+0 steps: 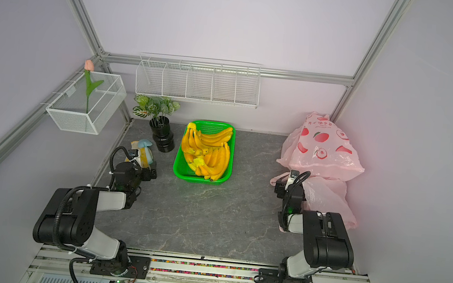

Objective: Place the banana into a plastic bag & tie a knot
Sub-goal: Pick up the plastic bag at the center of the board.

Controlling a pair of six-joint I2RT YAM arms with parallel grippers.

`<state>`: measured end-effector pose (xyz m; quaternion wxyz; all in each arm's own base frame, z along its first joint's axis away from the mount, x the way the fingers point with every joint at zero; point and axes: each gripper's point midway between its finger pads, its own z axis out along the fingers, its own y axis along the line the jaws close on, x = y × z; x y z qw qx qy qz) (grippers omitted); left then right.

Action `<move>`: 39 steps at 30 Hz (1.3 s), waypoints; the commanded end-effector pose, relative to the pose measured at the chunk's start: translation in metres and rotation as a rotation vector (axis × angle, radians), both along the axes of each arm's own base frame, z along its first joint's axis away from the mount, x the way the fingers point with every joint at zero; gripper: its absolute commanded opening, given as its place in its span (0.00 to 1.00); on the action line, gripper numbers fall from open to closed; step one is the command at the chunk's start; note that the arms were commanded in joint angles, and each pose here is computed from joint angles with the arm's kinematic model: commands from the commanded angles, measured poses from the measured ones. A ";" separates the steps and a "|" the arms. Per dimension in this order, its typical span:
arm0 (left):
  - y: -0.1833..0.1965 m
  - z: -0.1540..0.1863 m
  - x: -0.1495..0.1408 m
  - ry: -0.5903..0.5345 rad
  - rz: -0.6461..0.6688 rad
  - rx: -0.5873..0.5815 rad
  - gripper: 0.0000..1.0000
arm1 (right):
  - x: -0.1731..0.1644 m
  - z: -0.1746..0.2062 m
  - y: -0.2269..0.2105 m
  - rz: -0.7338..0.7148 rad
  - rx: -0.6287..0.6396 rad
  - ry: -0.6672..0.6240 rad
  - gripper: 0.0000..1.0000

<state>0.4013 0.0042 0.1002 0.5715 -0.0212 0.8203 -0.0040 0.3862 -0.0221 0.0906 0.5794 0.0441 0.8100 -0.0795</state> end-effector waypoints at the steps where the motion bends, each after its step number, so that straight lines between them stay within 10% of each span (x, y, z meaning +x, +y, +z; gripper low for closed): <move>1: -0.002 0.014 0.004 -0.040 -0.022 -0.003 1.00 | 0.004 0.006 0.000 0.006 0.001 -0.021 0.89; 12: -0.027 0.083 -0.035 -0.091 0.020 0.053 0.99 | -0.043 0.047 0.050 0.222 -0.115 -0.221 0.89; 22: 0.022 0.091 -0.081 0.011 0.498 -0.408 1.00 | -0.066 0.097 0.057 0.147 0.299 -0.106 0.89; 29: -0.036 0.086 -0.071 0.142 0.197 -0.517 1.00 | -0.078 0.126 0.100 0.350 0.598 -0.012 0.89; 39: -0.092 0.094 -0.085 0.182 -0.037 -0.486 1.00 | -0.075 0.094 0.148 0.425 0.481 0.436 0.89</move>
